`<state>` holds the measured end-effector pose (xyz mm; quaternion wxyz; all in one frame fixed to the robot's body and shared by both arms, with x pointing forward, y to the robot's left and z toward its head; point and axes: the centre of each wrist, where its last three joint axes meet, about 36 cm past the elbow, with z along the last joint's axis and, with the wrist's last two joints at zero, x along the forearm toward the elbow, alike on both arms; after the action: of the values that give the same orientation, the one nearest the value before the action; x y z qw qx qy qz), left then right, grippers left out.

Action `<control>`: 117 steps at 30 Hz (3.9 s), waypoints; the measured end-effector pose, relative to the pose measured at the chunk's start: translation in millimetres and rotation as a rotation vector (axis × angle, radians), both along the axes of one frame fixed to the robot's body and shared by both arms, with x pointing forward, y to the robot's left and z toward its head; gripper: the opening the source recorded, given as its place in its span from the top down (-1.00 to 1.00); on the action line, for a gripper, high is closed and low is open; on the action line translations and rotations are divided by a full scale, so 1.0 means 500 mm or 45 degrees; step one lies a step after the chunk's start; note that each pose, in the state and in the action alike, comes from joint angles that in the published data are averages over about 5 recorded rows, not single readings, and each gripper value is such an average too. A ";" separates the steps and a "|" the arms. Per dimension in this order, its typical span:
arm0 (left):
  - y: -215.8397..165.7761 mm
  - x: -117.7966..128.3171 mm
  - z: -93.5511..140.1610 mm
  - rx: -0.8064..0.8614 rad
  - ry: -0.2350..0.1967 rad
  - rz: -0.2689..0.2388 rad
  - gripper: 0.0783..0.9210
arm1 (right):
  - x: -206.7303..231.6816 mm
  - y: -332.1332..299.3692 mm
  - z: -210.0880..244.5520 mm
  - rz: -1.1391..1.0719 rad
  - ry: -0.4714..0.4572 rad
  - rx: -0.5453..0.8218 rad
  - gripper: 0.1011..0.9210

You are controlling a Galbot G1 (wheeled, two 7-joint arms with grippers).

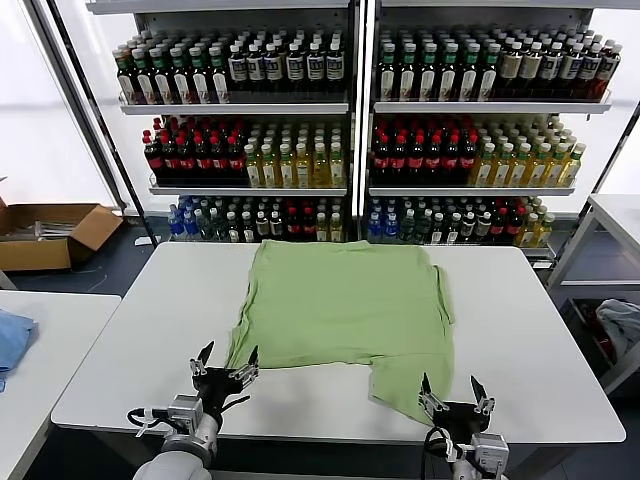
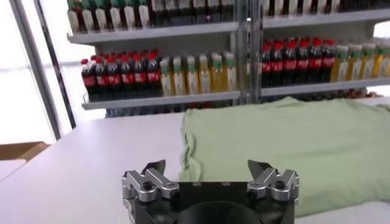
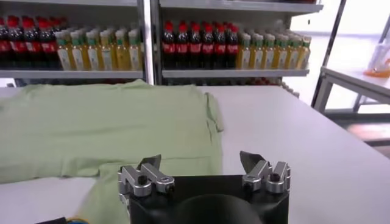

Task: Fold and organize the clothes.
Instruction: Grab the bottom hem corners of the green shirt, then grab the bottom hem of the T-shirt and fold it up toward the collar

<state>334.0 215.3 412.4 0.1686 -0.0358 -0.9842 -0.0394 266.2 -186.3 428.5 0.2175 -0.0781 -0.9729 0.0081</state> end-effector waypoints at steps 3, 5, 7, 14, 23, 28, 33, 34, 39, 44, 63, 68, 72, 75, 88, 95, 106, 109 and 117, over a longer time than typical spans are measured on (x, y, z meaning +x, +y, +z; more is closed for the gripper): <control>0.004 0.010 -0.013 0.004 0.024 0.002 -0.77 | 0.000 0.006 -0.007 -0.013 0.023 0.003 -0.76; 0.006 0.016 -0.022 0.003 0.039 0.004 -0.77 | -0.002 0.010 -0.013 -0.017 0.036 0.005 -0.76; 0.006 0.021 -0.030 0.001 0.052 0.005 -0.77 | -0.005 0.014 -0.018 -0.018 0.049 0.008 -0.76; 0.011 0.033 -0.056 -0.003 0.093 0.011 -0.77 | -0.011 0.033 -0.030 -0.011 0.071 0.019 -0.76; 0.018 0.039 -0.069 -0.005 0.114 0.016 -0.77 | -0.015 0.049 -0.044 0.004 0.095 0.027 -0.76; 0.019 0.039 -0.082 -0.007 0.138 0.016 -0.77 | -0.022 0.055 -0.057 -0.005 0.118 0.041 -0.75; 0.017 0.035 -0.094 -0.005 0.161 0.012 -0.65 | -0.028 0.059 -0.068 -0.020 0.127 0.054 -0.47; 0.016 0.035 -0.095 -0.005 0.162 0.011 -0.59 | -0.028 0.058 -0.069 -0.025 0.127 0.055 -0.39; 0.020 0.036 -0.099 -0.002 0.169 0.009 -0.24 | -0.029 0.056 -0.072 -0.035 0.128 0.059 -0.05; 0.019 0.034 -0.100 -0.009 0.177 0.007 0.09 | -0.031 0.049 -0.071 -0.031 0.126 0.055 0.31; 0.013 0.023 -0.095 -0.039 0.154 0.009 0.99 | -0.009 0.002 -0.020 0.033 -0.038 0.027 0.99; 0.009 0.026 -0.080 -0.060 0.079 0.003 0.99 | 0.008 -0.003 0.008 0.054 -0.135 0.028 0.99; 0.007 0.033 -0.069 -0.071 0.002 -0.006 0.99 | 0.030 -0.005 0.024 0.062 -0.207 0.025 0.99; 0.009 0.040 -0.064 -0.082 -0.057 -0.007 0.99 | 0.053 -0.007 0.031 0.062 -0.263 0.019 0.99; 0.023 0.120 -0.059 -0.154 -0.183 0.034 0.99 | 0.235 -0.026 -0.003 0.075 -0.404 -0.051 0.99; 0.024 0.203 -0.073 -0.162 -0.191 0.048 0.99 | 0.352 -0.030 -0.016 0.083 -0.424 -0.071 0.99; 0.040 0.328 -0.094 -0.125 -0.142 0.073 0.99 | 0.483 -0.026 -0.046 0.132 -0.325 -0.136 0.99; 0.042 0.352 -0.100 -0.120 -0.115 0.074 0.99 | 0.500 -0.027 -0.056 0.141 -0.279 -0.157 0.95; 0.042 0.384 -0.105 -0.103 -0.070 0.076 0.67 | 0.532 -0.024 -0.049 0.115 -0.235 -0.137 0.44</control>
<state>525.8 236.5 359.8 0.1410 -0.0123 -0.9899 0.0046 532.1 -198.4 403.9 0.1220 -0.0460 -0.9895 0.0629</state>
